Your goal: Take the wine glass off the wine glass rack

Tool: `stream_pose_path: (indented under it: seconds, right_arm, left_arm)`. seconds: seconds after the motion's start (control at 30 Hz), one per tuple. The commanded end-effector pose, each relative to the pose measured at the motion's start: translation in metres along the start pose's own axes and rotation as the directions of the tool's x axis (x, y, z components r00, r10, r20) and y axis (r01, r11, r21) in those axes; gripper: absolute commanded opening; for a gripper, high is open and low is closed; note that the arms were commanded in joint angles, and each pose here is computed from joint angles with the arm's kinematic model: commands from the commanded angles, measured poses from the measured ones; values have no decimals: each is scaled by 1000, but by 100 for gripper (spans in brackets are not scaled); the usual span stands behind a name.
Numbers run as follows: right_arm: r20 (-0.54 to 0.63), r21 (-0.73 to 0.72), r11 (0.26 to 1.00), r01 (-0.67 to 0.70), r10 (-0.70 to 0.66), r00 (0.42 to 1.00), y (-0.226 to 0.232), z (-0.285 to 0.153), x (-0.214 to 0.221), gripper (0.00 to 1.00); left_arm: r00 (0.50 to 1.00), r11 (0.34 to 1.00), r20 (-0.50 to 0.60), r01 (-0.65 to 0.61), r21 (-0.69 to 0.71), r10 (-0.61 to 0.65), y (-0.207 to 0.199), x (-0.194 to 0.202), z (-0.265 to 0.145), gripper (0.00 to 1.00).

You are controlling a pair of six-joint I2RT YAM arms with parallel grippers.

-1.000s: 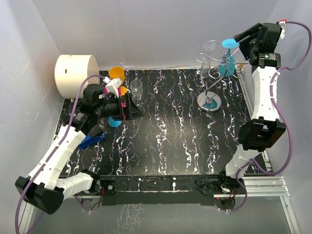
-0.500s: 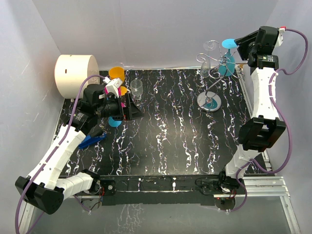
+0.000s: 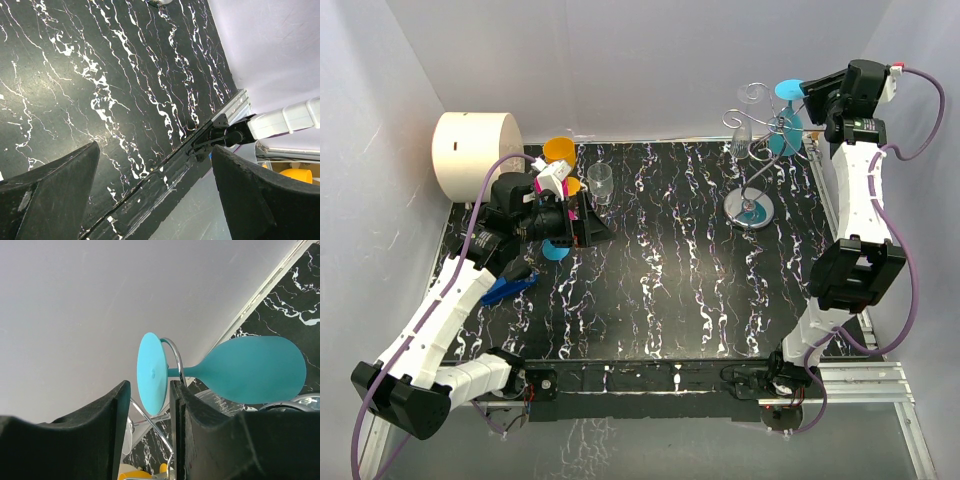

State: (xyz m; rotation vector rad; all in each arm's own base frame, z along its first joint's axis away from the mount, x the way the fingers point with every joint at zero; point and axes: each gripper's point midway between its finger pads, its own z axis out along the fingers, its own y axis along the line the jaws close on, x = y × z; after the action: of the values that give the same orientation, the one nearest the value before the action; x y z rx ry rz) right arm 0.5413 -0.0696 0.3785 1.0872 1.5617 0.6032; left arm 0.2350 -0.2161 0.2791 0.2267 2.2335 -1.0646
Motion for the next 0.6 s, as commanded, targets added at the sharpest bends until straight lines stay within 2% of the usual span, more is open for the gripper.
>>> stream_pose_path:
  seconds: [0.0,0.37,0.57]
  right_arm:
    - [71,-78,996,-33,39,997,25,-17,-22,34]
    - [65,-63,994,-94,98,993,14,-10,-17,22]
    - [68,-83,988,-131,136,988,19,-21,-20,18]
  left_arm:
    - [1000,1000,3,-9,8,9,-2,1,-5,93]
    - [1000,1000,6,-10,7,10,-2,1,-5,93]
    - [1000,1000,8,-11,8,11,-3,1,-7,93]
